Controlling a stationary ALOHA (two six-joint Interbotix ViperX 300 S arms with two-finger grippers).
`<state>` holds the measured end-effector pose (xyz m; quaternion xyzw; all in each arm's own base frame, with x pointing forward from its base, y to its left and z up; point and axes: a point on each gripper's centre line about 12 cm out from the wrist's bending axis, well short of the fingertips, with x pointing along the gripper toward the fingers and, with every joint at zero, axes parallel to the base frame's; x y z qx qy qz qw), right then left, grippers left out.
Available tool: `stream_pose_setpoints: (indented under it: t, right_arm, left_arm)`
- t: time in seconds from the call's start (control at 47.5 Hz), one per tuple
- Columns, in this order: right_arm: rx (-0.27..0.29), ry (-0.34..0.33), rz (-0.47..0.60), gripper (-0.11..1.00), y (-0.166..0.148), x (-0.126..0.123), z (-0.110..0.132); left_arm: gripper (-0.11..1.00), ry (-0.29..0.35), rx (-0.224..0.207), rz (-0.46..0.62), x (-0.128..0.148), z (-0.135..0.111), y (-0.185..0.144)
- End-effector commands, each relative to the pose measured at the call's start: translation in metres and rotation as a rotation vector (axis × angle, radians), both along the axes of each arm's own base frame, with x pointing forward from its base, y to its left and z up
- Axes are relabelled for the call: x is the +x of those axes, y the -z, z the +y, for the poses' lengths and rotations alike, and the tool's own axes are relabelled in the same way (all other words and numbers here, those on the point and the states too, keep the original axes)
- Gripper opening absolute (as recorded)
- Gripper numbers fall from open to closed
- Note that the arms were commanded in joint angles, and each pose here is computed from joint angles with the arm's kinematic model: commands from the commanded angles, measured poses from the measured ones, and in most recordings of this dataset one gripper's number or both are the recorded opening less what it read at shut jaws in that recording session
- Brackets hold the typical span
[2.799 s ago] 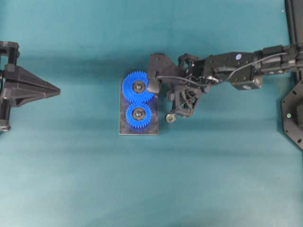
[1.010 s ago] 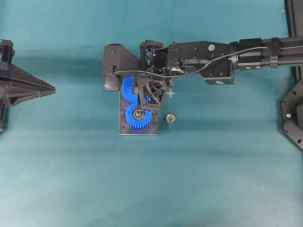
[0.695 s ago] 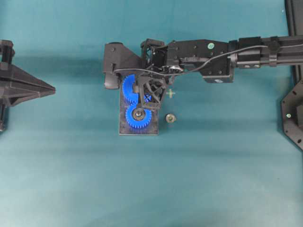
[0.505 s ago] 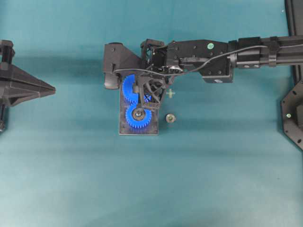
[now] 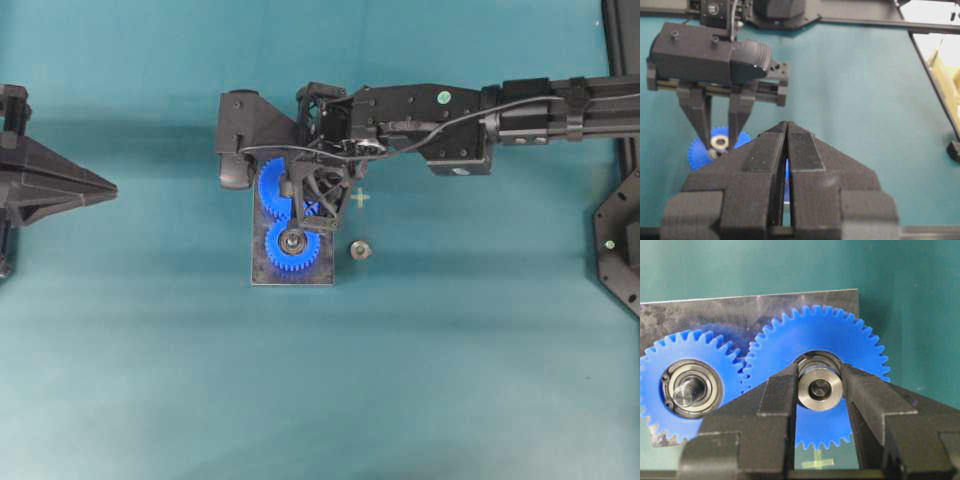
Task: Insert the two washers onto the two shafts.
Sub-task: 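Push the washer onto the upper shaft and open the right gripper, then withdraw the right gripper and move it over the lower silver washer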
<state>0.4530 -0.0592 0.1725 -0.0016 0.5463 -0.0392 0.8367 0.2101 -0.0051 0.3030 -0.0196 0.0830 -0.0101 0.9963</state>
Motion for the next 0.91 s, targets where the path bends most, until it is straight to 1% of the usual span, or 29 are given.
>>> stream_pose_setpoints:
  t: [0.0, 0.105, 0.147, 0.232, 0.337, 0.526, 0.674, 0.758, 0.884]
  right_arm:
    - [-0.001, 0.009, -0.053, 0.48, -0.02, 0.006, 0.0]
    - [0.002, 0.016, -0.062, 0.78, -0.023, 0.008, 0.0]
    - [0.003, 0.018, -0.066, 0.84, -0.024, 0.008, 0.0]
    - [0.002, 0.021, -0.078, 0.83, -0.03, 0.007, -0.001]
    - [0.001, 0.028, -0.07, 0.81, -0.043, -0.002, -0.002]
    - [0.006, 0.034, -0.024, 0.8, -0.063, -0.036, 0.0]
    - [0.01, 0.023, -0.034, 0.79, -0.074, -0.064, 0.013]
    - [0.025, 0.028, -0.022, 0.78, -0.071, -0.077, 0.023]
    - [0.05, 0.019, 0.029, 0.77, -0.046, -0.09, 0.046]
  left_arm:
    - [0.01, 0.003, 0.0, -0.012, 0.001, -0.001, -0.005]
    - [0.01, 0.004, -0.002, -0.012, 0.001, -0.001, -0.005]
    - [0.01, 0.006, -0.002, -0.014, 0.002, -0.001, -0.005]
    - [0.01, 0.009, 0.0, -0.012, 0.001, -0.002, -0.005]
    - [0.01, 0.012, -0.002, -0.012, 0.001, -0.003, -0.005]
    - [0.01, 0.012, -0.003, -0.012, 0.001, -0.003, -0.005]
    - [0.01, 0.012, -0.003, -0.011, 0.002, -0.003, -0.004]
    - [0.01, 0.013, -0.003, -0.012, 0.002, -0.003, -0.005]
    - [0.01, 0.012, -0.003, -0.015, 0.002, -0.003, -0.006]
